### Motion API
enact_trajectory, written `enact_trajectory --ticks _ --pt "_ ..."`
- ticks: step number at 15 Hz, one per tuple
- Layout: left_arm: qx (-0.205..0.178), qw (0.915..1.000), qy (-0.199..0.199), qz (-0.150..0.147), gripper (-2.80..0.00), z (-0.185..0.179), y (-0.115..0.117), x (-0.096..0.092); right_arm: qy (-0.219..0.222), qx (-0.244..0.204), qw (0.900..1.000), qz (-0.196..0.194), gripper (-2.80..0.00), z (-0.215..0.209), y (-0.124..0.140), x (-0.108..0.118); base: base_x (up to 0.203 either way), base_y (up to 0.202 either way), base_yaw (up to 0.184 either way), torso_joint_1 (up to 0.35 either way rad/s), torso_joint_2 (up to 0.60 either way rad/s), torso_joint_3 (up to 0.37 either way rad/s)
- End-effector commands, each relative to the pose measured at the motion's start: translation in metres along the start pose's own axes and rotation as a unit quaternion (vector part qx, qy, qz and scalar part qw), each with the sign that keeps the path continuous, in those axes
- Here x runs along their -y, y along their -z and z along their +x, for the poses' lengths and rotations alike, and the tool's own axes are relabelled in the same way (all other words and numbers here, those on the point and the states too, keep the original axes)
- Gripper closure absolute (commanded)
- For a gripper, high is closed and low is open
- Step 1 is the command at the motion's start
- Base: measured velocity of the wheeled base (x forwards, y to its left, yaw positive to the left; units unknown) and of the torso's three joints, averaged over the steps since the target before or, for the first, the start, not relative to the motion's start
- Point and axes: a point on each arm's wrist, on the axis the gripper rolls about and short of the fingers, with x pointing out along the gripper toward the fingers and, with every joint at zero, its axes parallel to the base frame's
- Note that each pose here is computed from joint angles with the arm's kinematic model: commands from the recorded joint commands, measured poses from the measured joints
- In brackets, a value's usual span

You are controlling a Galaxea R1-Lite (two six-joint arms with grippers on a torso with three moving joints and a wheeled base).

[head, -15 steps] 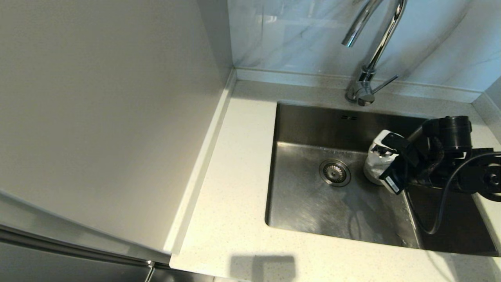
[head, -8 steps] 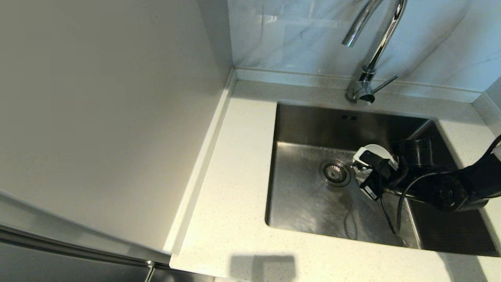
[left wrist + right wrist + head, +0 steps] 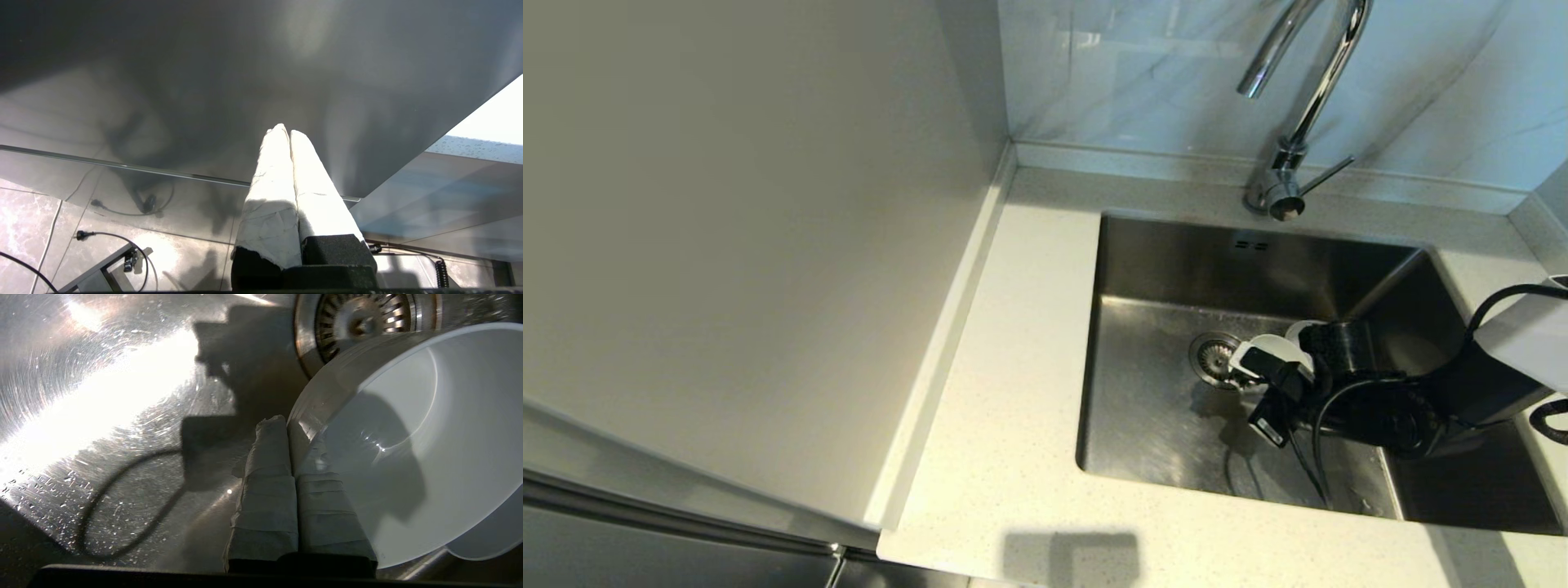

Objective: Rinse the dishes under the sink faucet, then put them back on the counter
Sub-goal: Put a bowl into the sink

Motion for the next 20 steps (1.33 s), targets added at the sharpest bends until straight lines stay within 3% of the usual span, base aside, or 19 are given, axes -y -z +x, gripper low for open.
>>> enact_trajectory --ticks 1,6,7,14,20 --pt "0.002 1.0 0.0 0.0 0.0 0.0 0.0 0.0 -0.01 -0.01 1.0 -0.002 0.0 0.011 0.006 -0.006 0.0 0.0 0.0 0.0 0.0 0.0" --pt "0.002 1.0 0.0 0.0 0.0 0.0 0.0 0.0 0.013 0.002 1.0 -0.006 0.0 0.021 0.01 -0.007 0.0 0.0 0.0 0.0 0.0 0.0" --pt "0.002 1.0 0.0 0.0 0.0 0.0 0.0 0.0 0.018 -0.002 1.0 -0.008 -2.8 0.021 0.01 -0.007 0.0 0.0 0.0 0.0 0.0 0.0" --pt "0.002 1.0 0.0 0.0 0.0 0.0 0.0 0.0 0.045 0.024 0.999 0.003 -2.8 -0.003 -0.007 0.008 0.0 0.0 0.0 0.0 0.0 0.0" --pt "0.002 1.0 0.0 0.0 0.0 0.0 0.0 0.0 0.082 0.104 0.986 0.097 -2.8 -0.14 -0.06 0.047 0.0 0.0 0.0 0.0 0.0 0.0"
